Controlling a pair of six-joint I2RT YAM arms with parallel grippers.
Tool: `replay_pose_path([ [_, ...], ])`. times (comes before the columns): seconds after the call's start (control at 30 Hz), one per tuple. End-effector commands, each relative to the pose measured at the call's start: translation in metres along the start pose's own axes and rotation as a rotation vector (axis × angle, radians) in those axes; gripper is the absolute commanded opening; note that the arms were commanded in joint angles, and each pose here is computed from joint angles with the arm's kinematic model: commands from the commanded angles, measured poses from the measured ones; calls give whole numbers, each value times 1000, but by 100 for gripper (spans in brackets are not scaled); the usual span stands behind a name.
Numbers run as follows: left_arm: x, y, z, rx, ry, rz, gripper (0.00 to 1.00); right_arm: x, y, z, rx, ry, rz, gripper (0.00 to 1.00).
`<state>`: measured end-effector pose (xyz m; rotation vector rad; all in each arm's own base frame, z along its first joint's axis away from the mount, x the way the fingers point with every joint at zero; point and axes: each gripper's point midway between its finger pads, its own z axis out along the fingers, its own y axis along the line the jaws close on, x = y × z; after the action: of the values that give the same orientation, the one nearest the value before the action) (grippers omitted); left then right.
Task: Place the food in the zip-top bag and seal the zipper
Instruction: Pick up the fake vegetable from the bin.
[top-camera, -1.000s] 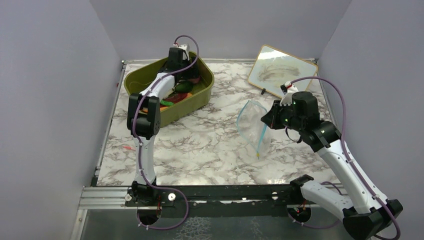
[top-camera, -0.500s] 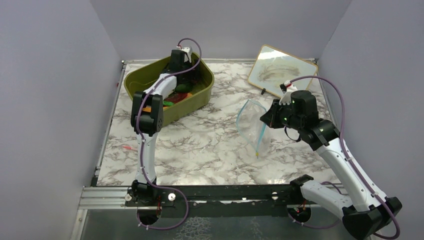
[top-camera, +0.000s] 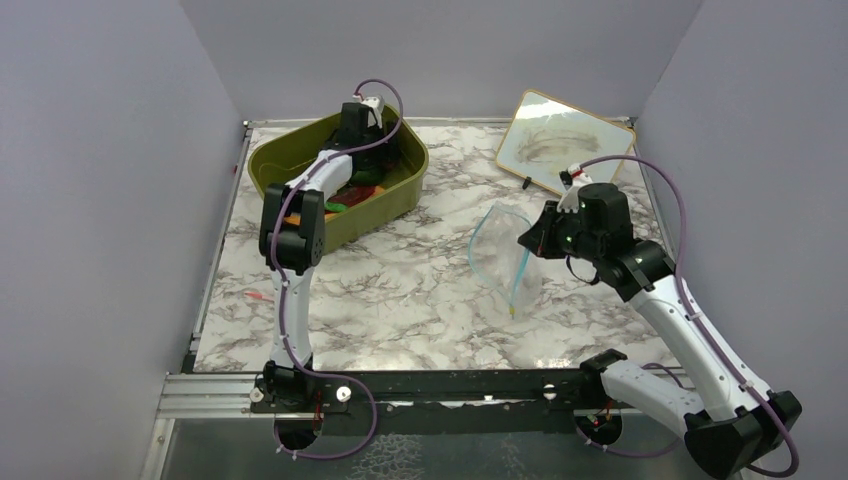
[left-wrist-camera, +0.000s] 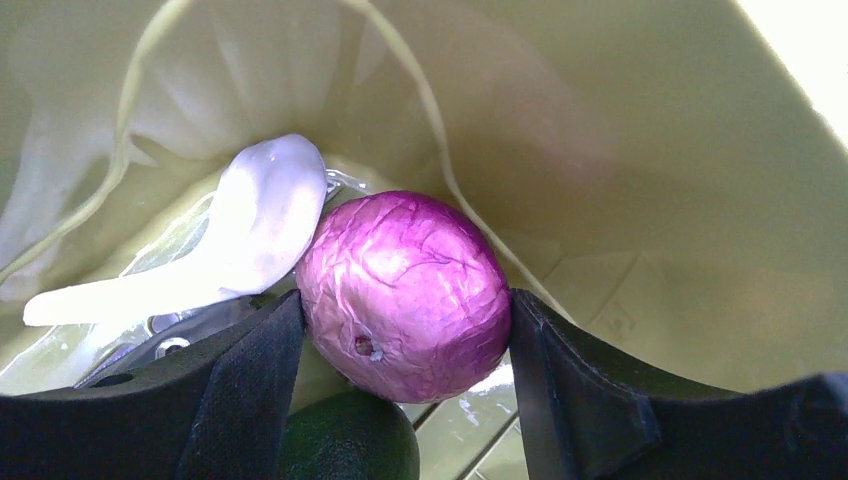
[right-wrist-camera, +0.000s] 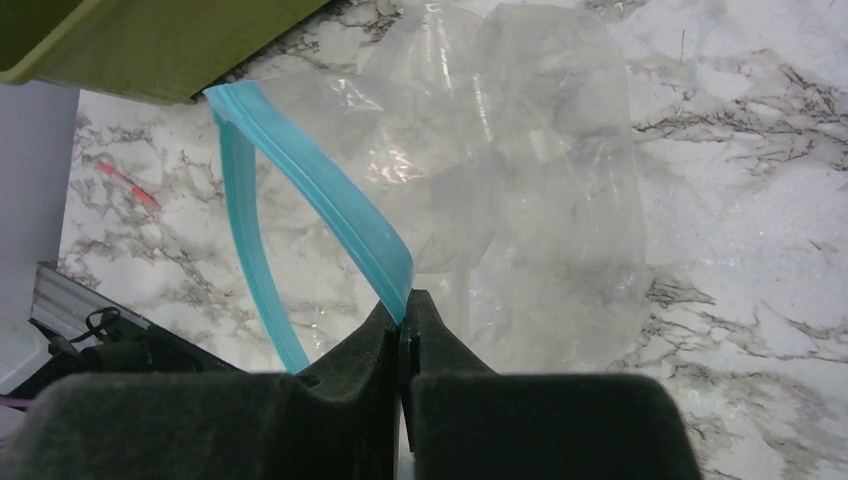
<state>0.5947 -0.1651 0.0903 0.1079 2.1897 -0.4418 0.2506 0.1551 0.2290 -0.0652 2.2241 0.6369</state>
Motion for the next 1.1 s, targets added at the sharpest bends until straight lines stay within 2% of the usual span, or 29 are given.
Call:
replay_pose_path([
  [0.0,-30,-10,-29,9,-58,12,31,0,1,2,-15,-20,38,1],
  [0.13,-41,-9,-44,-27,-67,9,28,-8,4,-1,-24,-55,30,1],
  [0.63,-62,-20,-94,-51,-113,-44,24,-14,9,-3,-51,-66,-11,1],
  [0.83,-69,-35,-114,0,-114,-66,25,-16,4,3,-12,-71,55,1],
  [1.07,-48,-58,-147,95,-69,-120,25,-13,12,15,-42,-25,113,1],
])
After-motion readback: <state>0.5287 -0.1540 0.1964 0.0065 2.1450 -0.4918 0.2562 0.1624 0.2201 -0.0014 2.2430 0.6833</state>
